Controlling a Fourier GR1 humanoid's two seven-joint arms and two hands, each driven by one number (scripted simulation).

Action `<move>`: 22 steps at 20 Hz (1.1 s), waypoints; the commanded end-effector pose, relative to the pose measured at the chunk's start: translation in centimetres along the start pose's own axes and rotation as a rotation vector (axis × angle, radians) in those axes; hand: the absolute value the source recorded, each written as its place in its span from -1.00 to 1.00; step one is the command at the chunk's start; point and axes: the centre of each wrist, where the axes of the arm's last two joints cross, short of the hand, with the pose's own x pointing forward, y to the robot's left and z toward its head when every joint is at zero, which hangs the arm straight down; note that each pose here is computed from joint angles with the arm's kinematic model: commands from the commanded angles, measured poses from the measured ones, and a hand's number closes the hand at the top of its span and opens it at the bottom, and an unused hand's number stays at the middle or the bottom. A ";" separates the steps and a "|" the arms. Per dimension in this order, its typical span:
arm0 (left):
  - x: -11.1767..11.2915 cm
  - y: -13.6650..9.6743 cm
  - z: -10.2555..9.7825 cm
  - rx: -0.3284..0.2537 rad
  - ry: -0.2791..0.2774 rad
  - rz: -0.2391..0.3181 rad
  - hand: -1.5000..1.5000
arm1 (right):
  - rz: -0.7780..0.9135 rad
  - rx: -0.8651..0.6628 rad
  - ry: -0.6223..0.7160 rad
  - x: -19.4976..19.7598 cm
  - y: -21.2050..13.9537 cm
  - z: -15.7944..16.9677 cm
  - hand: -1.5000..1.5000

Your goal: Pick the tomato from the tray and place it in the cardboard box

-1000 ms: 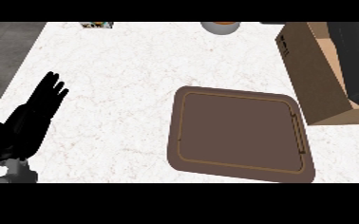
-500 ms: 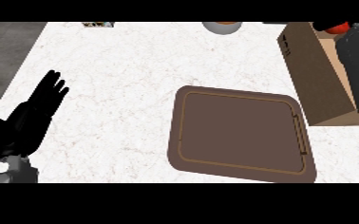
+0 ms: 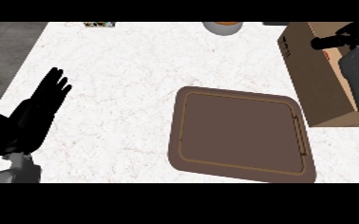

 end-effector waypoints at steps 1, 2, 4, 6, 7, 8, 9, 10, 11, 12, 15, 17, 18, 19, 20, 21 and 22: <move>-1.4 0.1 -0.1 0.000 -0.005 0.003 0.00 | -0.009 0.080 -0.022 -2.0 2.1 0.0 -1.00; -0.7 0.3 1.7 -0.010 -0.008 -0.003 0.00 | -0.015 0.070 -0.039 -1.1 1.7 0.2 -1.00; 0.0 -1.3 0.4 -0.003 -0.014 0.000 0.00 | -0.091 0.046 -0.075 -3.2 2.8 0.0 -1.00; 0.8 0.9 -0.1 -0.003 -0.014 0.000 0.00 | -0.163 -0.049 -0.111 -2.7 2.2 0.0 -1.00; -0.7 0.8 0.5 -0.010 0.000 0.011 0.00 | -0.228 -0.104 -0.096 -3.7 3.0 0.1 -1.00; 0.0 -0.5 0.5 0.007 0.001 0.008 0.00 | -0.360 -0.171 -0.082 -2.1 0.9 -0.2 -1.00; -0.5 0.6 -0.2 0.022 -0.002 0.024 0.00 | -0.420 -0.211 -0.054 -2.6 1.1 -0.2 -1.00; -0.5 1.2 0.4 0.013 0.007 0.014 0.00 | -0.479 -0.237 -0.040 -2.5 0.2 -0.5 -1.00; -0.6 1.5 1.2 0.005 -0.017 -0.010 0.00 | -0.520 -0.255 -0.029 -3.0 1.0 -0.3 -1.00; -0.3 1.5 0.3 0.011 0.007 0.000 0.00 | -0.576 -0.267 -0.025 -2.2 -0.9 -0.7 -1.00; -0.7 1.3 1.0 0.020 -0.013 0.003 0.00 | -0.679 -0.320 -0.018 -5.0 -0.8 -1.4 -1.00; -0.5 1.2 0.9 0.043 0.021 0.013 0.00 | -0.714 -0.290 -0.015 -5.8 -0.1 -0.8 -1.00; -1.0 1.5 2.3 0.054 0.022 0.008 0.00 | -0.716 -0.300 -0.007 -5.4 -1.7 -1.2 -1.00; 0.3 1.6 -0.3 0.043 0.014 0.006 0.00 | -0.732 -0.303 -0.013 -6.8 -2.2 -1.6 -1.00; -2.2 1.1 -0.2 0.036 0.009 0.007 0.00 | -0.723 -0.292 -0.024 -7.8 -1.3 -1.0 -1.00; 0.5 1.2 1.0 0.048 0.028 0.003 0.00 | -0.758 -0.309 0.014 -10.3 -2.7 -2.0 -1.00; -1.3 2.8 0.9 0.042 0.021 0.020 0.00 | -0.767 -0.308 -0.003 -9.6 -3.1 -1.4 -1.00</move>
